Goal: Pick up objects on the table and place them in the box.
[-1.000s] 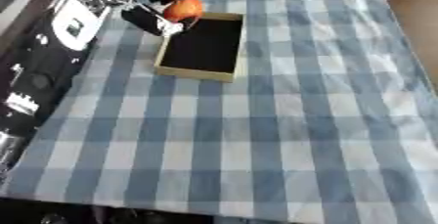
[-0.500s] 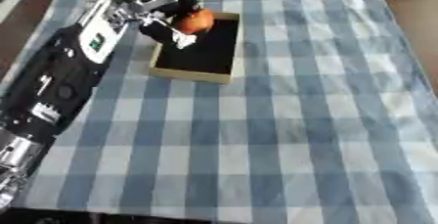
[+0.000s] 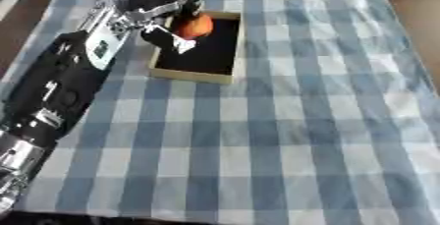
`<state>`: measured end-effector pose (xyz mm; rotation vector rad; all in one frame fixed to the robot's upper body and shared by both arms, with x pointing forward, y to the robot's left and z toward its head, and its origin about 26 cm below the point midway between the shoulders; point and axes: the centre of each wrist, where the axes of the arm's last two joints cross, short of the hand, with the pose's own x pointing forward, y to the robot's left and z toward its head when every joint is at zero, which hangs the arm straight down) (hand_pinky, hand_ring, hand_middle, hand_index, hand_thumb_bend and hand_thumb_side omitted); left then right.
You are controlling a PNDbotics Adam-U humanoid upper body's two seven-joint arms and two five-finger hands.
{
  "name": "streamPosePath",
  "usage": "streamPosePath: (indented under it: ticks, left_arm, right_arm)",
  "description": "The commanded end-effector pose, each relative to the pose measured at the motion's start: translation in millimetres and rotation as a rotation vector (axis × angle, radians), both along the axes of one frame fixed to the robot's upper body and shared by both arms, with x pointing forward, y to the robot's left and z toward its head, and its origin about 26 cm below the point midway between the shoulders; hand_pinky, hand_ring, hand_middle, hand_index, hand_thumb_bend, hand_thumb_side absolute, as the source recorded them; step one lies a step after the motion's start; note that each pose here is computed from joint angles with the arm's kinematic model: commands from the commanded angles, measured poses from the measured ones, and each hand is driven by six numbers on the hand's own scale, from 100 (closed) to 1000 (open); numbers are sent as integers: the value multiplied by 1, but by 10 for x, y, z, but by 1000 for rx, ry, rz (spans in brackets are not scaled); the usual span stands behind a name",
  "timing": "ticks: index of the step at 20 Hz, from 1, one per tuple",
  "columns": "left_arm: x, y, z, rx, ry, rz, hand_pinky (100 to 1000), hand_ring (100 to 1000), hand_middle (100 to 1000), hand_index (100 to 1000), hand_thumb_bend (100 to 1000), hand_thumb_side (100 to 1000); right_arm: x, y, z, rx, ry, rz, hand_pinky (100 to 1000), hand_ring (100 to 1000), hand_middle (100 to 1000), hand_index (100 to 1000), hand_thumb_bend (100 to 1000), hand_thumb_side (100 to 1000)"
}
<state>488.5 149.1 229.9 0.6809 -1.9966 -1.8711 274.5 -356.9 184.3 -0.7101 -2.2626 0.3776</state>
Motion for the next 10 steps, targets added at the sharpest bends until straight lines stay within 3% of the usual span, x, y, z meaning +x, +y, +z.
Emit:
streamPosePath:
  ticks: [1, 6, 10]
  left_arm:
    - [-18, -34, 121, 15, -45, -27, 412, 576, 586, 746, 100, 212]
    - [-23, -3, 137, 53, -56, -44, 595, 732, 732, 870, 189, 242]
    - [-17, 33, 126, 93, -56, -19, 669, 798, 784, 910, 263, 269]
  right_arm:
    - [-21, 10, 83, -11, -29, 10, 701, 694, 726, 722, 100, 752]
    - [-25, 8, 73, -9, -25, 8, 701, 693, 726, 722, 100, 751]
    - [-26, 9, 69, -9, -23, 9, 701, 692, 726, 722, 100, 750]
